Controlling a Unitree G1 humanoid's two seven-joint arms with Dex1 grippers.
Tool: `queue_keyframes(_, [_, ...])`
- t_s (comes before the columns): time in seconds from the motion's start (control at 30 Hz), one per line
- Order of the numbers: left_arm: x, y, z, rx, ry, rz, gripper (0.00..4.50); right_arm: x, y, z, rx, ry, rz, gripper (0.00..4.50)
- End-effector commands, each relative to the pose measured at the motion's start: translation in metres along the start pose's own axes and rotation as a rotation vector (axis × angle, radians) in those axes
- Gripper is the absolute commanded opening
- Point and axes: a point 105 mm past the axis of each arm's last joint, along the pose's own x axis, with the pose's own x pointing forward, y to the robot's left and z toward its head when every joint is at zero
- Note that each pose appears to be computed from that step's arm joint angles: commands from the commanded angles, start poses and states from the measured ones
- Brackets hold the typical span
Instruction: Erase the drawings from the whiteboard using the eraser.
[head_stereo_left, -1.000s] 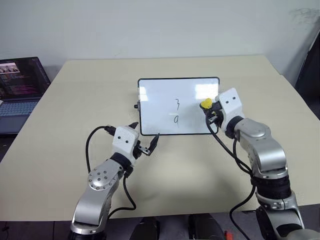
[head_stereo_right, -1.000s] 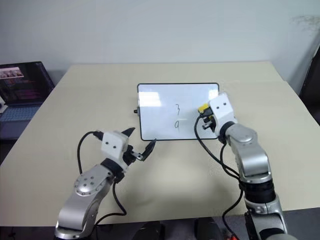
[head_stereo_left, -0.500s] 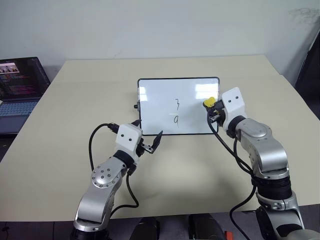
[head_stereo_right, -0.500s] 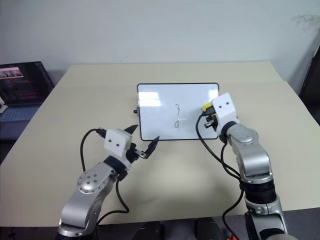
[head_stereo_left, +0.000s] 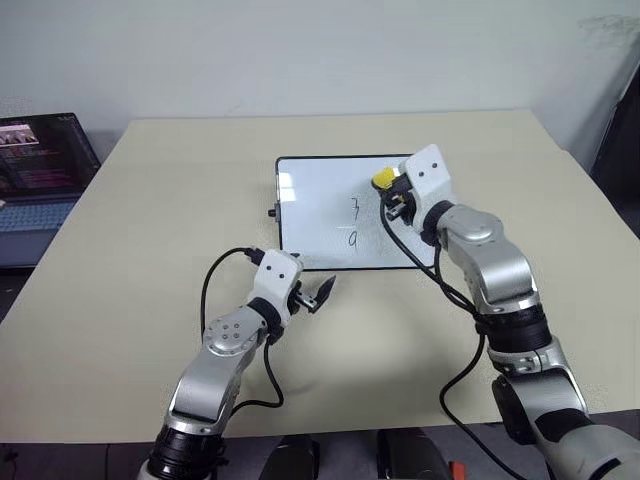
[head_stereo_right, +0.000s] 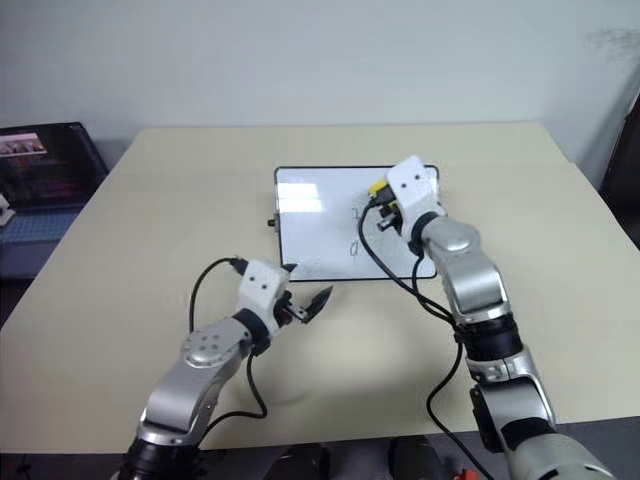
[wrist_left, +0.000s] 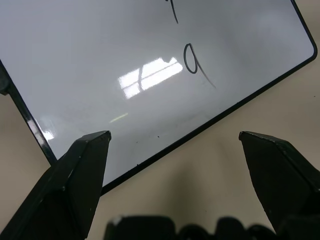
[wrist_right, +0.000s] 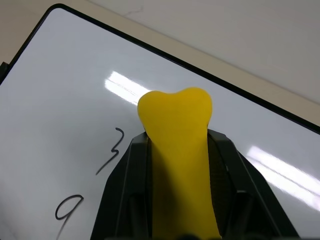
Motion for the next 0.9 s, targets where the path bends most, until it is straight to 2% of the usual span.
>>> queue_keyframes(0.03, [0.009,-0.001,0.019,0.013,-0.057,0.002,4.50,0.010,0.001,0.029,-0.062,-0.099,0.028,1.12])
queue_keyframes(0.4, [0.008,0.002,0.028,0.024,-0.075,0.020,4.50,0.041,0.012,0.043,-0.169,-0.131,0.117,1.12])
queue_keyframes(0.9, [0.004,0.002,0.038,0.027,-0.096,0.042,4.50,0.055,0.023,0.004,-0.168,-0.003,0.157,1.12])
